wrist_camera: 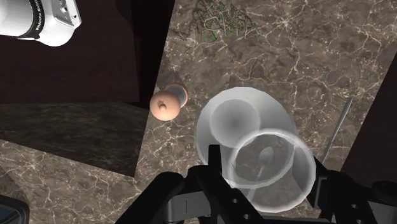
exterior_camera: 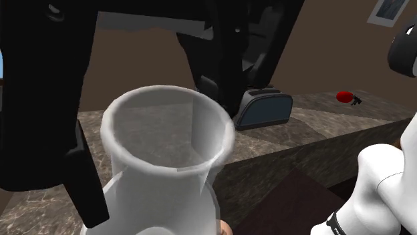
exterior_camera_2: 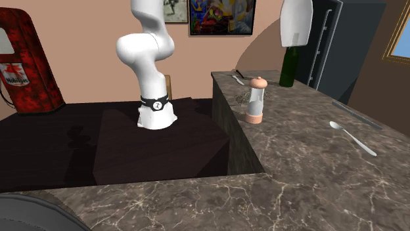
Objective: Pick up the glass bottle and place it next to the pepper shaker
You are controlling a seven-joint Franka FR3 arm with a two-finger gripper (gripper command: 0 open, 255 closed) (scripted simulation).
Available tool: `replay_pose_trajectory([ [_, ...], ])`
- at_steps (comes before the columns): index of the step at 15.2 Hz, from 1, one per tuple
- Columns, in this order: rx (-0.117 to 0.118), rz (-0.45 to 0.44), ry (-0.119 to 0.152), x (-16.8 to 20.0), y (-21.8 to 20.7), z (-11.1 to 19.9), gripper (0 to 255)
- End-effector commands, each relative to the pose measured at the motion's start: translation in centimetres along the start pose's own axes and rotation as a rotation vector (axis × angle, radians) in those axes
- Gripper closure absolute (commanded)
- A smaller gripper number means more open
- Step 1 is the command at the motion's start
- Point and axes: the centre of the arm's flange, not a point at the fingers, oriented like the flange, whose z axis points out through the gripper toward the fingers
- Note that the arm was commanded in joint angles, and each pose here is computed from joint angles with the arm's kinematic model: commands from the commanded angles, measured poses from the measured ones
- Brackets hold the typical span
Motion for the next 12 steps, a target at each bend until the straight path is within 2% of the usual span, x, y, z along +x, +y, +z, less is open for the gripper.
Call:
replay_pose_trajectory([
  [1, 0.001, 0.001, 0.000, 0.0, 0.1, 1.1, 255],
  [12, 0.001, 0.001, 0.000, 0.2, 0.0, 6.9, 255],
])
